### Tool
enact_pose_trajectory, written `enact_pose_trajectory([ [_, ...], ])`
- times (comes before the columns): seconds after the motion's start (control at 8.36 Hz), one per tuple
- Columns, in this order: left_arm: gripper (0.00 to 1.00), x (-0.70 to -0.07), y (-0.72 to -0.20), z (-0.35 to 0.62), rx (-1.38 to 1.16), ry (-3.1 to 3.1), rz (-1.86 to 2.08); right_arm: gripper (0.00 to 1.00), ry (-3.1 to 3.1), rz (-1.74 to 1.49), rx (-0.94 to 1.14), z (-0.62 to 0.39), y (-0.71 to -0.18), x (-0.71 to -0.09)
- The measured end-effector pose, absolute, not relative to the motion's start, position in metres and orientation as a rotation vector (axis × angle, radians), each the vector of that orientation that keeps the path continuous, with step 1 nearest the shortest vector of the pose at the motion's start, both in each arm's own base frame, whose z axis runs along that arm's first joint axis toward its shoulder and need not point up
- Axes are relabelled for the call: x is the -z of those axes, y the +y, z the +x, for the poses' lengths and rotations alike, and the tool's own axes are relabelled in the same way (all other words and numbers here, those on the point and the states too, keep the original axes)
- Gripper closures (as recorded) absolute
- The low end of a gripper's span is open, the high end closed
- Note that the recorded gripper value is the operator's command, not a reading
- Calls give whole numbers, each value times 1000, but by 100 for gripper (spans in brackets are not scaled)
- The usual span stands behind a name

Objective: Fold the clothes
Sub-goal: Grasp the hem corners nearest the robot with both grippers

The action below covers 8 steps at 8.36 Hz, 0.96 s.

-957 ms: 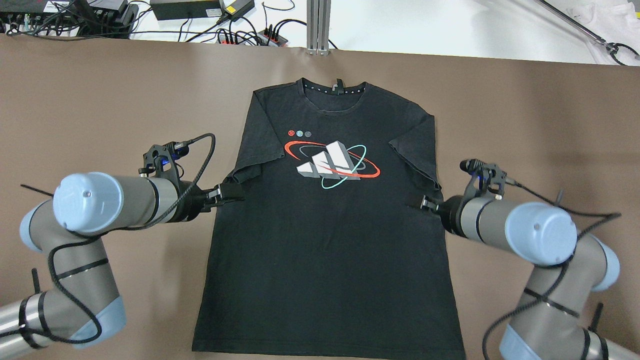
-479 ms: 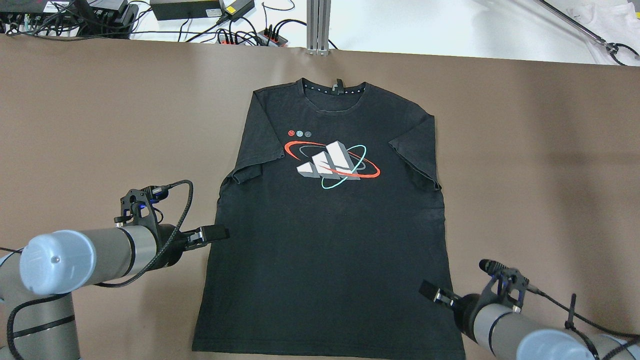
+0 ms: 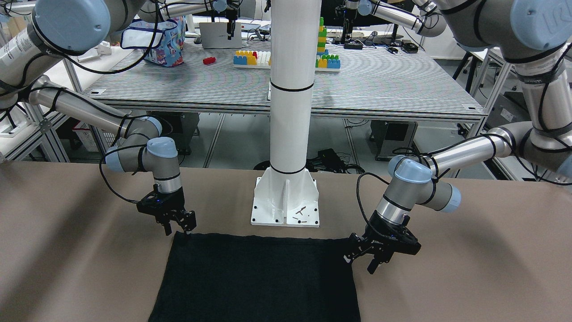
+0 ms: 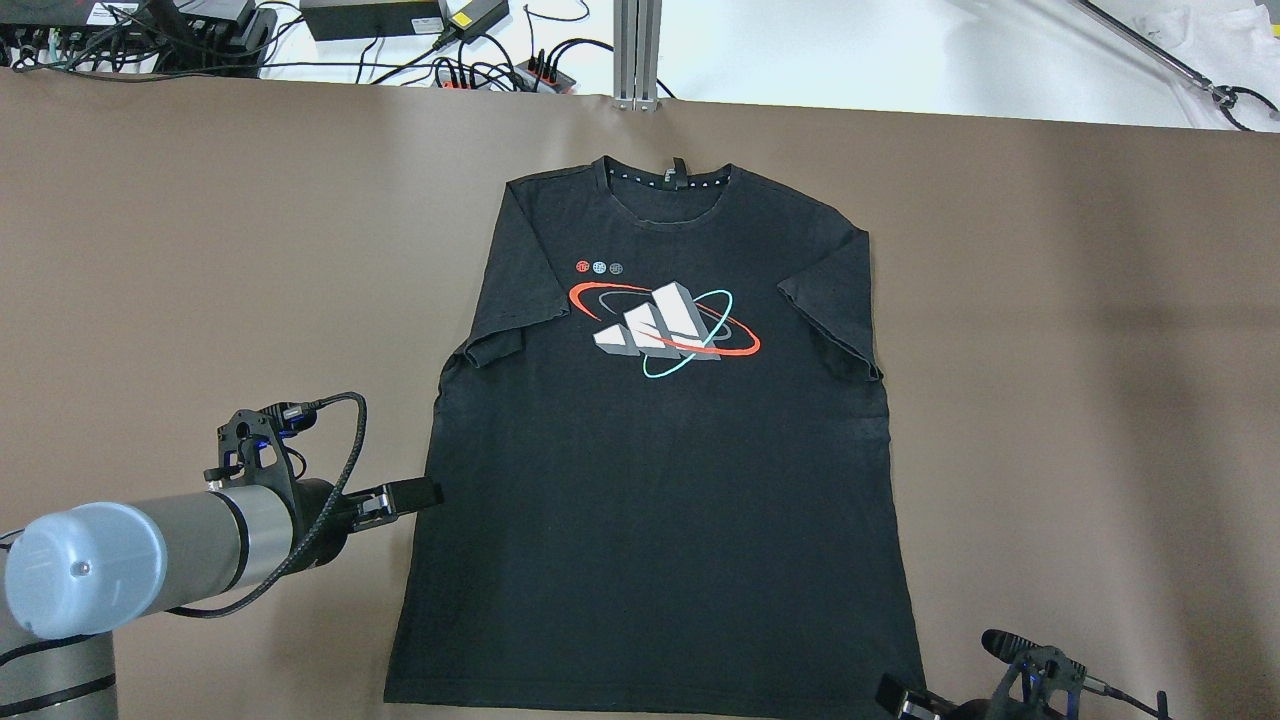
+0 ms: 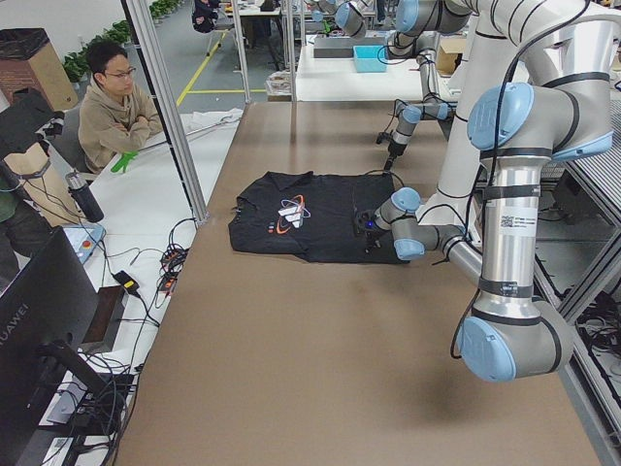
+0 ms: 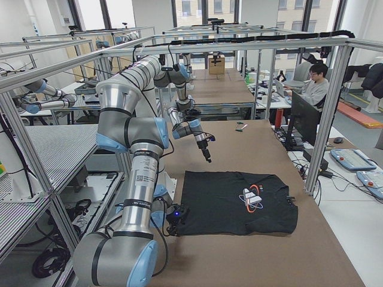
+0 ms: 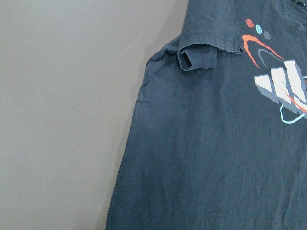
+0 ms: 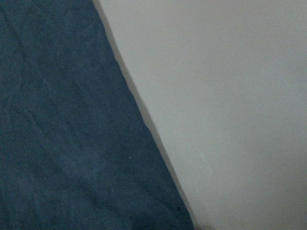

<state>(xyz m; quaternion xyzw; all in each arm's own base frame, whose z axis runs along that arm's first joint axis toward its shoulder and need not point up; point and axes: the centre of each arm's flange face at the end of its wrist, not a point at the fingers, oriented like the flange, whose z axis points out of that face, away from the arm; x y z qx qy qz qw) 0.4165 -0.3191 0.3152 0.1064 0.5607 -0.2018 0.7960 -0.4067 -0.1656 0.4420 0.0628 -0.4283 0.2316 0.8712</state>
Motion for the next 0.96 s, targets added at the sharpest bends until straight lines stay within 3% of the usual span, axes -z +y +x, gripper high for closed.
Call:
enact_pose_trajectory([
  [0.12, 5, -314, -318, 416, 434, 1204, 229, 54, -887, 119, -474, -408, -156, -446],
  [0.36, 5, -312, -317, 414, 433, 1204, 228, 97, -883, 107, -471, -409, -147, -449],
  [0.72, 5, -312, -315, 414, 435, 1203, 226, 100, -883, 106, -473, -409, -146, -449],
  [0.96, 16, -318, -288, 415, 462, 1204, 184, 100, -898, 103, -474, -407, -146, -442],
])
